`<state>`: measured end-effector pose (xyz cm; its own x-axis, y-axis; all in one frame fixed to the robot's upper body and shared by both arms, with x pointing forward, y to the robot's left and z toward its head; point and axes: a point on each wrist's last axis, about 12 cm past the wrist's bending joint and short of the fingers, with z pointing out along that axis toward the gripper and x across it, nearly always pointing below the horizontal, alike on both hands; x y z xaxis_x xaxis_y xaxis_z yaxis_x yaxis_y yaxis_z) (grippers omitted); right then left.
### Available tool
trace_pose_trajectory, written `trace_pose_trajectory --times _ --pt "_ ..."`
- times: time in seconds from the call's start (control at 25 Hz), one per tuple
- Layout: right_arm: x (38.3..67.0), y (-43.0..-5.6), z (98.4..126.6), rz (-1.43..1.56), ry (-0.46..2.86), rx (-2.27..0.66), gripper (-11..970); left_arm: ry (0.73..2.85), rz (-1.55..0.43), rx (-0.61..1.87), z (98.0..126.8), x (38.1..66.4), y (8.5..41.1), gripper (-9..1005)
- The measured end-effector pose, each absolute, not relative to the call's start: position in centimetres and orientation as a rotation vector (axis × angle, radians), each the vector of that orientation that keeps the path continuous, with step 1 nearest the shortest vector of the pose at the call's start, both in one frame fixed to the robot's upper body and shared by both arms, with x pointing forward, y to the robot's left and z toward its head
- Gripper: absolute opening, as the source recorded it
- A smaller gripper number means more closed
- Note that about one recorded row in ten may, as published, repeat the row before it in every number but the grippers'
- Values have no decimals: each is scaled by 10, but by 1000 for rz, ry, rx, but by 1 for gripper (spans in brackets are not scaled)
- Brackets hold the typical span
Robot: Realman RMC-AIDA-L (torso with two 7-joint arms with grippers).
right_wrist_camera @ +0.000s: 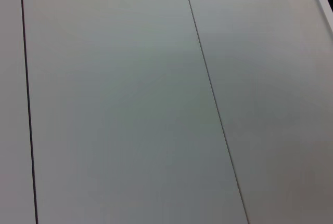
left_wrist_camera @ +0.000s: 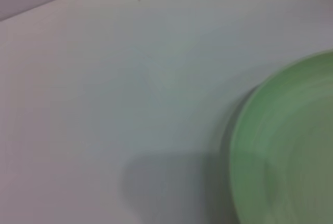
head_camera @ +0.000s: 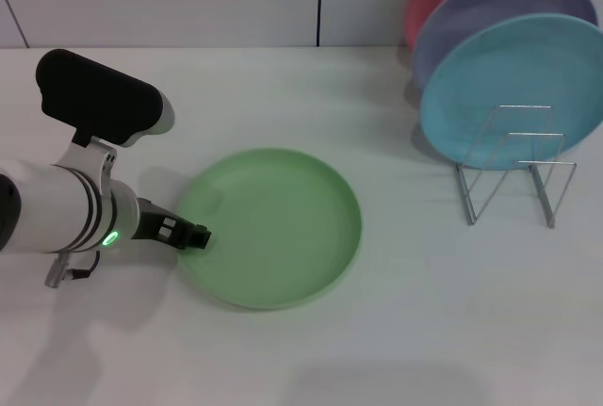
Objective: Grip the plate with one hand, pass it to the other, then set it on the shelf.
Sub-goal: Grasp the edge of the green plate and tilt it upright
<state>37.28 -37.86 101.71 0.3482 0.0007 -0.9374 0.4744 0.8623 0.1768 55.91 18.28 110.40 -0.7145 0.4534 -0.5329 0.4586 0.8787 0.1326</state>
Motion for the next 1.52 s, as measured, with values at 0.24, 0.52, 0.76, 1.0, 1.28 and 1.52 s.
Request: trace_pose_trajectory --times 0.24,0.52,0.76,1.0,1.28,1.52 --pt "374 -379 1017 -321 1184 462 837 2484 -17 645 1104 560 181 815" --pt "376 -379 1018 -319 1179 458 835 2496 -7 644 1104 564 180 739" --pt "377 -379 1019 -315 1178 457 836 2513 3 652 1103 566 179 609" --pt "377 -378 1019 -314 1173 457 836 2504 -1 656 1110 565 178 415" --pt "374 -378 1018 -310 1177 457 837 2516 3 666 1107 565 177 195" --pt "374 -376 1018 -303 1178 455 836 2520 8 680 1106 562 178 129"
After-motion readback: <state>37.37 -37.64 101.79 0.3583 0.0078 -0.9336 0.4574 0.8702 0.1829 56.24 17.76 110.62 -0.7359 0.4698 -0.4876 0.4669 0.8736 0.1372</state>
